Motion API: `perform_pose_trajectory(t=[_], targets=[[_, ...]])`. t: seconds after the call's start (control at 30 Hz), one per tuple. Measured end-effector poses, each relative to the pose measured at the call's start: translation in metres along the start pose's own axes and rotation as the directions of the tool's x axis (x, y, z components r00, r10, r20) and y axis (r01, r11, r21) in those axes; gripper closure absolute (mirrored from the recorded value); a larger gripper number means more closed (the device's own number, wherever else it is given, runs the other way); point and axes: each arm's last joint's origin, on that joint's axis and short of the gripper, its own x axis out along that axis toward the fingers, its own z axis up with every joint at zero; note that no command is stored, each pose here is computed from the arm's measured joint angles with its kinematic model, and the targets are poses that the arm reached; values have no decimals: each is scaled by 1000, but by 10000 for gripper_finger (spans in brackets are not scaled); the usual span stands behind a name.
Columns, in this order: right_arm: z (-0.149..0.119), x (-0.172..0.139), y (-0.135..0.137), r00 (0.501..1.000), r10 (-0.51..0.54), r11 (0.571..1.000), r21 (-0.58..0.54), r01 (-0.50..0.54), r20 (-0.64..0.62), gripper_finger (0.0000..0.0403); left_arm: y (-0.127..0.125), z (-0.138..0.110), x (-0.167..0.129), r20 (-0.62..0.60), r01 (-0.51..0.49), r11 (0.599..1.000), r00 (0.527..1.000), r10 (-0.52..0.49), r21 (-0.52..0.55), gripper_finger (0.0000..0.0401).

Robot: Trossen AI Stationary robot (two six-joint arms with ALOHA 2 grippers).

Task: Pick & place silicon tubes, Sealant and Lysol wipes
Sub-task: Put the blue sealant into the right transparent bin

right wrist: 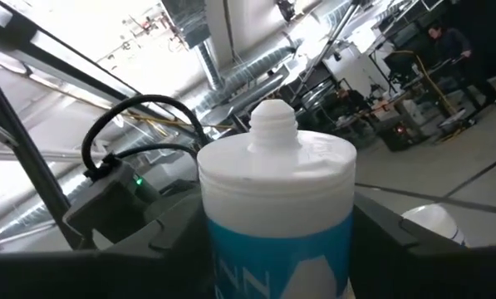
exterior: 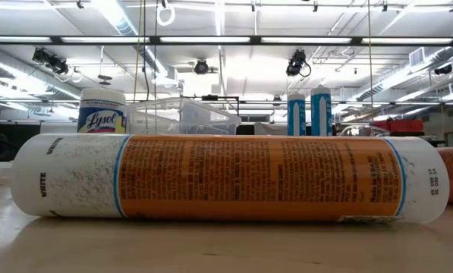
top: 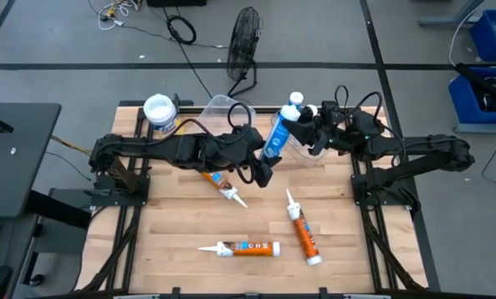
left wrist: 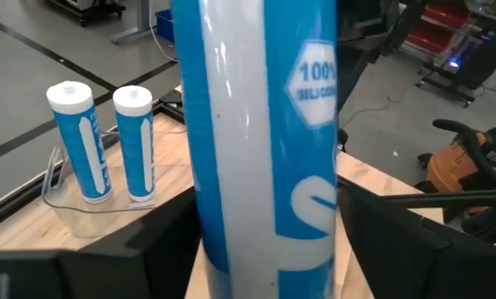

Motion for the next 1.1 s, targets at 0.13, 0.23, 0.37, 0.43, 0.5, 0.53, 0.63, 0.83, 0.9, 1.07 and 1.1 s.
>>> perform_pose_trajectory(t=[0.13, 0.23, 0.37, 0.43, 0.5, 0.53, 0.63, 0.83, 0.9, 1.07, 1.1], targets=[[5, -4, 1, 999, -33, 998, -49, 34, 21, 189, 0, 0, 0, 2, -3, 1000, 1000, 3, -11, 109], [10, -10, 3, 997, -72, 993, -90, 74, 33, 189, 0, 0, 0, 4, -7, 1000, 1000, 7, -12, 108], [21, -23, 5, 985, -162, 971, -167, 169, 56, 189, 0, 1, -2, 7, -7, 1000, 1000, 7, -6, 107], [28, -32, 6, 971, -224, 951, -198, 237, 88, 189, 0, 3, -5, 18, -12, 1000, 1000, 11, 3, 106], [38, -43, 9, 955, -268, 930, -225, 291, 130, 189, 2, 5, -7, 25, -22, 1000, 999, 22, 10, 106], [42, -48, 10, 947, -284, 919, -238, 314, 151, 189, 2, 5, -8, 25, -27, 1000, 999, 27, 15, 106], [55, -65, 14, 920, -336, 883, -272, 382, 202, 189, 4, 8, -10, 35, -40, 999, 999, 39, 26, 106], [66, -100, 17, 840, -496, 782, -305, 543, 222, 190, 7, 7, -10, 20, -58, 998, 998, 57, 38, 106], [65, -110, 16, 813, -546, 750, -315, 581, 201, 189, 7, 6, -10, 14, -62, 997, 998, 61, 43, 106], [56, -118, 11, 749, -642, 661, -375, 649, 164, 189, 8, 5, -10, 10, -69, 996, 998, 69, 47, 106], [54, -118, 10, 735, -659, 640, -395, 659, 158, 190, 8, 5, -10, 11, -73, 996, 997, 73, 47, 105]])
